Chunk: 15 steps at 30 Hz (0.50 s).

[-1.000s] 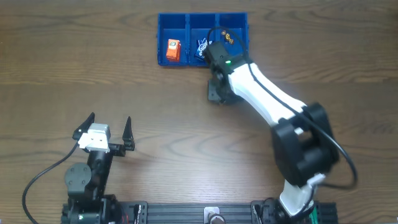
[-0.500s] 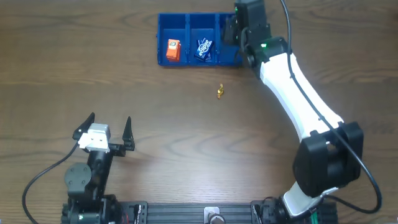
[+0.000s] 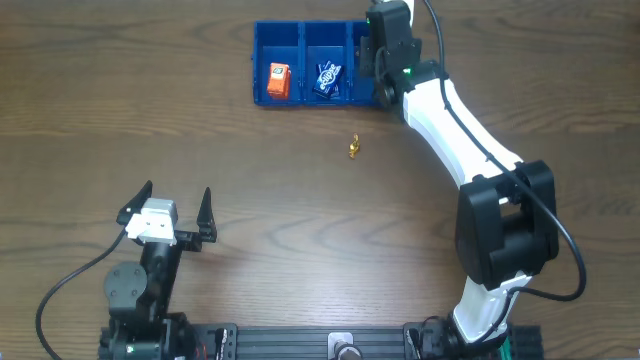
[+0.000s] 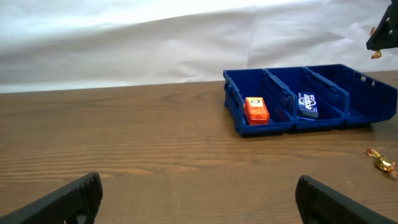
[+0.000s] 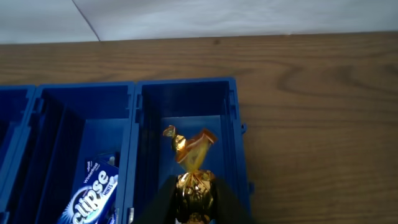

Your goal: Sort Candies Into Trays

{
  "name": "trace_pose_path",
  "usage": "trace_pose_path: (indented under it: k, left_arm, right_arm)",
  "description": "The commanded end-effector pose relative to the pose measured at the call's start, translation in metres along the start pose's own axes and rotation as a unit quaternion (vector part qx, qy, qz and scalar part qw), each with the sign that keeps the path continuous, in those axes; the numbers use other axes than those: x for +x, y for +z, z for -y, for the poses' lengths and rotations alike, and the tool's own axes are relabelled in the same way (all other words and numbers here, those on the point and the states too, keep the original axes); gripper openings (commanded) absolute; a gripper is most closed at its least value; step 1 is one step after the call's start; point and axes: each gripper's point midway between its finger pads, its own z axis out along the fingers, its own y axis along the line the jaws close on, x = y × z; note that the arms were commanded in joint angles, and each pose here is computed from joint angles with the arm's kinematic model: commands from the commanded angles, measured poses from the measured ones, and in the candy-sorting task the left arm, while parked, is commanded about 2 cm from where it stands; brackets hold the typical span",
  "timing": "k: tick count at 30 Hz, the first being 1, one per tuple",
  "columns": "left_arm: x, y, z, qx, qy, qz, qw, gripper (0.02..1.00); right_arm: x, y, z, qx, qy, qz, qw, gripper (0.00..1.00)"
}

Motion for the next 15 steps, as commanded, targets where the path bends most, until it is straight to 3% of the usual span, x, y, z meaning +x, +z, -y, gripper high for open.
trace_pose_path:
  k: [1,3,8,11,15]
  left_arm:
    - [0.016,0.001,0.002,0.006,0.004,-0.023,1.000,0.998]
    - [0.016,0.001,0.002,0.006,0.004,-0.023,1.000,0.998]
    - [0.016,0.001,0.002,0.006,0.004,-0.023,1.000,0.998]
    - [0.016,0.001,0.002,0.006,0.004,-0.023,1.000,0.998]
    - [0.016,0.001,0.002,0.006,0.004,-0.023,1.000,0.998]
  right_arm:
    - [0.005,0.004,0.004,0.012,-0.007,-0.010,1.000,0.728]
    - [0.009,0.004,0.002,0.012,-0.010,-0.016,1.000,0.862]
    - [0.014,0.002,-0.002,0.010,-0.016,-0.024,1.000,0.982]
    - [0.023,0.000,-0.007,0.006,-0.023,-0.040,0.999,1.000]
    - [0.065,-0.013,-0.017,0.000,-0.034,-0.122,0.992,1.000]
